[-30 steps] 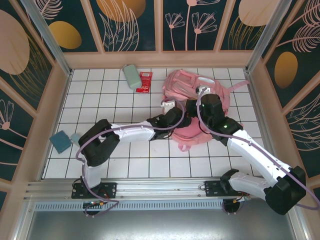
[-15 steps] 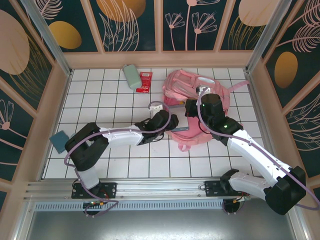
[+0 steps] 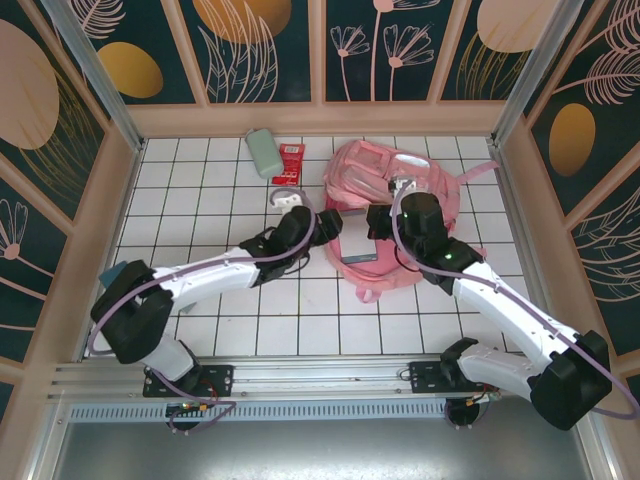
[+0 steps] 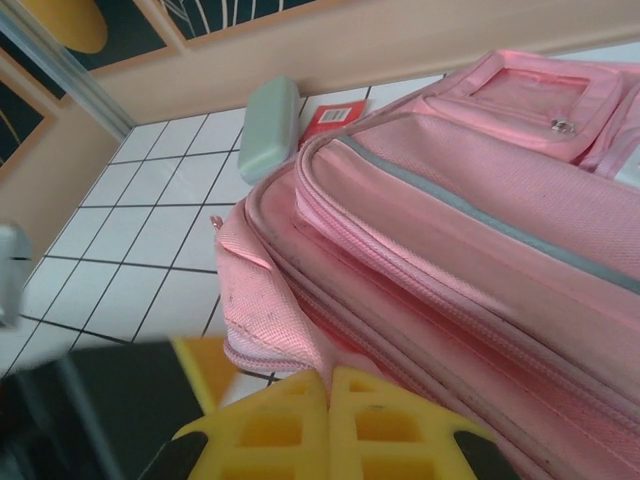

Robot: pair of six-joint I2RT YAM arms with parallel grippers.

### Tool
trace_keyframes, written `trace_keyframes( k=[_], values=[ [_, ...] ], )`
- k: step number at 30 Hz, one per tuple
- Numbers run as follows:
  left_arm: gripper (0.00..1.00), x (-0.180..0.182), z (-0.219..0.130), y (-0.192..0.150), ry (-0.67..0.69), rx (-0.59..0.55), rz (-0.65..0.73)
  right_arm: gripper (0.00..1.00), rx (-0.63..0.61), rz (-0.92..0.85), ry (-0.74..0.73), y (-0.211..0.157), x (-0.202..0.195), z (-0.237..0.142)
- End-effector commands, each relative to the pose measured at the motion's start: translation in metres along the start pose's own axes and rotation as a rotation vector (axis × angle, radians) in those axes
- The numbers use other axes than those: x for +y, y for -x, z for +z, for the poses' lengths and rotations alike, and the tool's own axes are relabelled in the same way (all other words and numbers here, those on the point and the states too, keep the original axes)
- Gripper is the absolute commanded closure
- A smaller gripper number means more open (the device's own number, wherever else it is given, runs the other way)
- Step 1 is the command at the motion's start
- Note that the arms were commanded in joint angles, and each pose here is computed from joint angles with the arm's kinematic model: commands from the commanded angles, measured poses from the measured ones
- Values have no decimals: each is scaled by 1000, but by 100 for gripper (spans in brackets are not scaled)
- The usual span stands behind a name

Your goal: Pack the student bag

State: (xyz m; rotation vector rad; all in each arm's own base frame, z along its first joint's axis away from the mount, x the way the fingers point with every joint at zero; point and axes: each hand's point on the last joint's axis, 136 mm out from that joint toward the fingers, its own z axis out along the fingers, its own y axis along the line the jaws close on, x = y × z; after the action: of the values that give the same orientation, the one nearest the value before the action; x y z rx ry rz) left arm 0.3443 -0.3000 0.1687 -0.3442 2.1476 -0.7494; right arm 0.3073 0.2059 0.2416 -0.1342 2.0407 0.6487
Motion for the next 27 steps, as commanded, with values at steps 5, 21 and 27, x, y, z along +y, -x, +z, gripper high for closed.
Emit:
trace_keyframes(
  k=[5,21,27],
  values=[
    [15,58,4,56,240,-89,134,100,-53,14,154,1,34,-9],
    [2,135,117,154,530,-136,244,100,-22,22,177,-19,44,-22],
    [1,151,164,170,569,-129,256,100,-25,21,161,-15,43,-27]
  ],
)
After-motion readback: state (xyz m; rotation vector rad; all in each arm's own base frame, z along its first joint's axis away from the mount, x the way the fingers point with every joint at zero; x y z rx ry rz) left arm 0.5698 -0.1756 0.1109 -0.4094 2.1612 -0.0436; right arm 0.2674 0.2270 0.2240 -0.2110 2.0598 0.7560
